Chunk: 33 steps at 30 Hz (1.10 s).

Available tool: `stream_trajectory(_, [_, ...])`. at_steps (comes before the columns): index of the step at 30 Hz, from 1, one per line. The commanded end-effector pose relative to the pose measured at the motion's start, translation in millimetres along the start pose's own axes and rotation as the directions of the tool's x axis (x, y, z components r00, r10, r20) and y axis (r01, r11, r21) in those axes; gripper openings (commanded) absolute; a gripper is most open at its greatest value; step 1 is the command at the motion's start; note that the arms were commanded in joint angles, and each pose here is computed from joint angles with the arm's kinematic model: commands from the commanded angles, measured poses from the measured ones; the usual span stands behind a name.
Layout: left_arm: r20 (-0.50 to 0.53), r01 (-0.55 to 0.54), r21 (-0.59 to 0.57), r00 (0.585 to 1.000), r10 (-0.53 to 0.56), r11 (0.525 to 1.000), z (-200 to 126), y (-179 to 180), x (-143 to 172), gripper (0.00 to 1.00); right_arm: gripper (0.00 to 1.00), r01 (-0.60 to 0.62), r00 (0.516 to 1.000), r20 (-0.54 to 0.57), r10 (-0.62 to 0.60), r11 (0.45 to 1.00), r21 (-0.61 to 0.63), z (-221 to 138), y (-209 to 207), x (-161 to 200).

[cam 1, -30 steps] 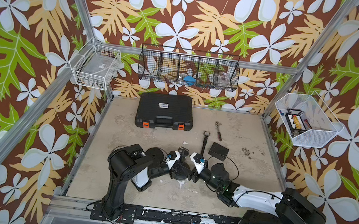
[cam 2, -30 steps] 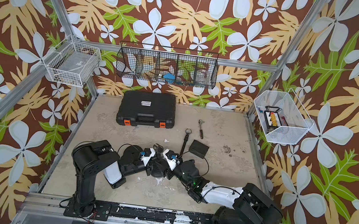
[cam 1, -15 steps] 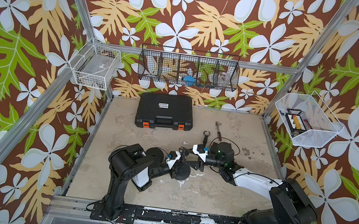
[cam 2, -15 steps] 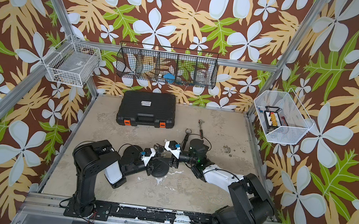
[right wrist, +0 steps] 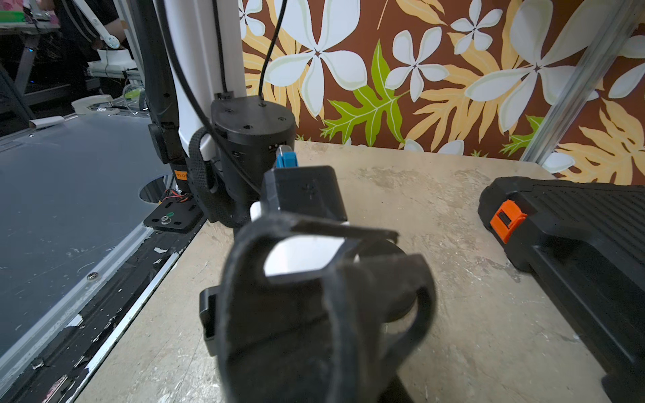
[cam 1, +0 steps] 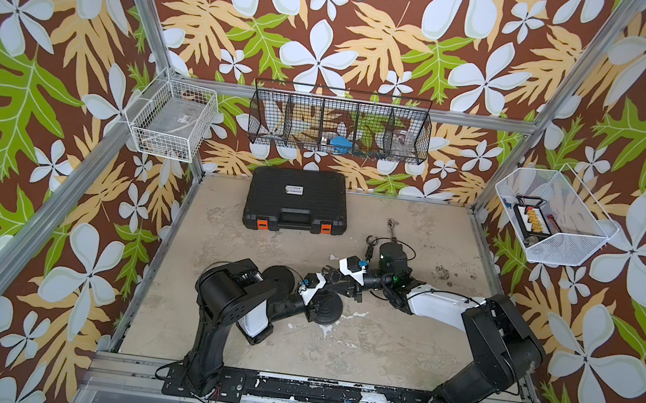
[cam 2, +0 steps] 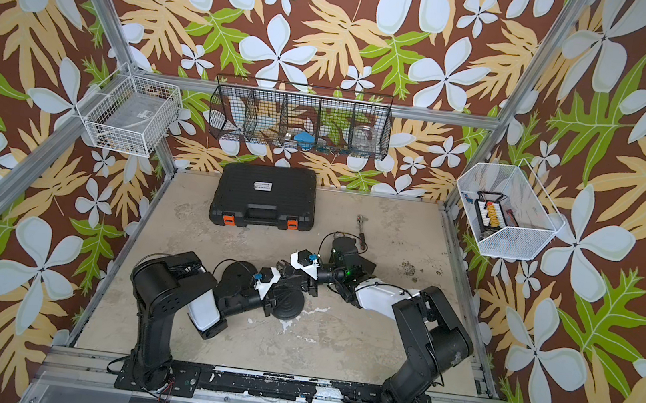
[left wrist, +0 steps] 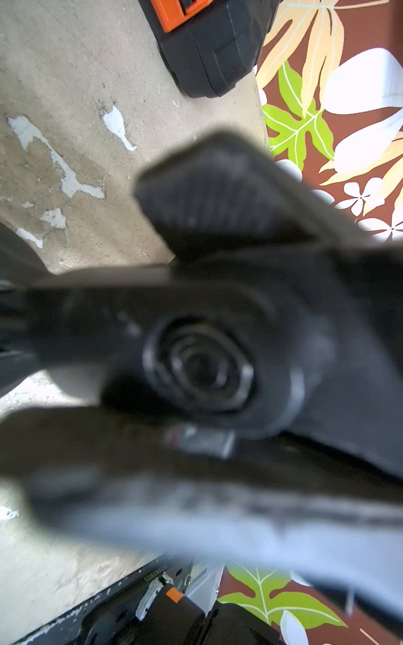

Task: Assemble a microphone stand
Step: Screw the microphone stand pole into the microphone stand base.

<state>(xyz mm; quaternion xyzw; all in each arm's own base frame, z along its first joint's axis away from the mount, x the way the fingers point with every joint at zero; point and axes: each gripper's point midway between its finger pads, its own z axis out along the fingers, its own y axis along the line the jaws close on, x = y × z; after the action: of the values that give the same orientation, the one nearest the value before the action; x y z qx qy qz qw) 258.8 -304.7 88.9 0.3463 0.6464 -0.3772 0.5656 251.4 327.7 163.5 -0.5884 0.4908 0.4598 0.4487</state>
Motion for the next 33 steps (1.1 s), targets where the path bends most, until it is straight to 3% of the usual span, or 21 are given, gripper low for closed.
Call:
stream_trajectory(1, [0.123, -0.004, 0.021, 0.992, 0.001, 1.0, -2, -5, -30, 0.06, 0.25, -0.011, 1.0, 0.018, 0.012, 0.998, -0.068, 1, 12, -1])
stream_trajectory(5, [0.125, -0.003, 0.02, 0.992, 0.0, 1.0, -2, -5, -31, 0.1, 0.1, -0.045, 0.999, 0.01, 0.045, 0.999, -0.025, 0, 10, 4])
stream_trajectory(8, [0.131, -0.001, 0.021, 0.991, -0.002, 1.0, -3, -5, -34, 0.16, 0.0, -0.087, 0.996, 0.016, 0.086, 0.992, 0.086, -3, 2, 8])
stream_trajectory(13, [0.139, 0.0, 0.025, 0.99, -0.003, 1.0, -4, -6, -37, 0.22, 0.0, -0.152, 0.988, 0.009, 0.157, 0.939, 0.308, -2, -3, 21])
stream_trajectory(15, [0.142, 0.0, 0.025, 0.99, -0.004, 1.0, -5, -7, -38, 0.23, 0.0, -0.171, 0.98, -0.018, 0.199, 0.882, 0.439, -1, -11, 32])
stream_trajectory(18, [0.15, 0.0, 0.021, 0.989, -0.003, 1.0, -8, -7, -40, 0.23, 0.0, -0.178, 0.964, -0.038, 0.263, 0.745, 0.642, -7, -19, 47])
stream_trajectory(22, [0.157, 0.002, 0.012, 0.988, -0.004, 1.0, -11, -6, -42, 0.23, 0.0, -0.161, 0.943, -0.006, 0.333, 0.471, 0.867, -31, -19, 64])
stream_trajectory(25, [0.157, 0.005, 0.011, 0.988, -0.007, 1.0, -11, -6, -42, 0.22, 0.0, -0.099, 0.936, -0.014, 0.353, 0.301, 0.948, -44, -14, 76])
stream_trajectory(28, [0.161, 0.007, 0.009, 0.987, -0.008, 1.0, -12, -6, -43, 0.22, 0.0, -0.046, 0.938, -0.044, 0.344, 0.25, 0.967, -43, -11, 77])
stream_trajectory(33, [0.162, 0.007, 0.006, 0.987, -0.008, 1.0, -12, -6, -43, 0.22, 0.0, -0.077, 0.946, -0.028, 0.324, 0.306, 0.949, -34, -9, 67])
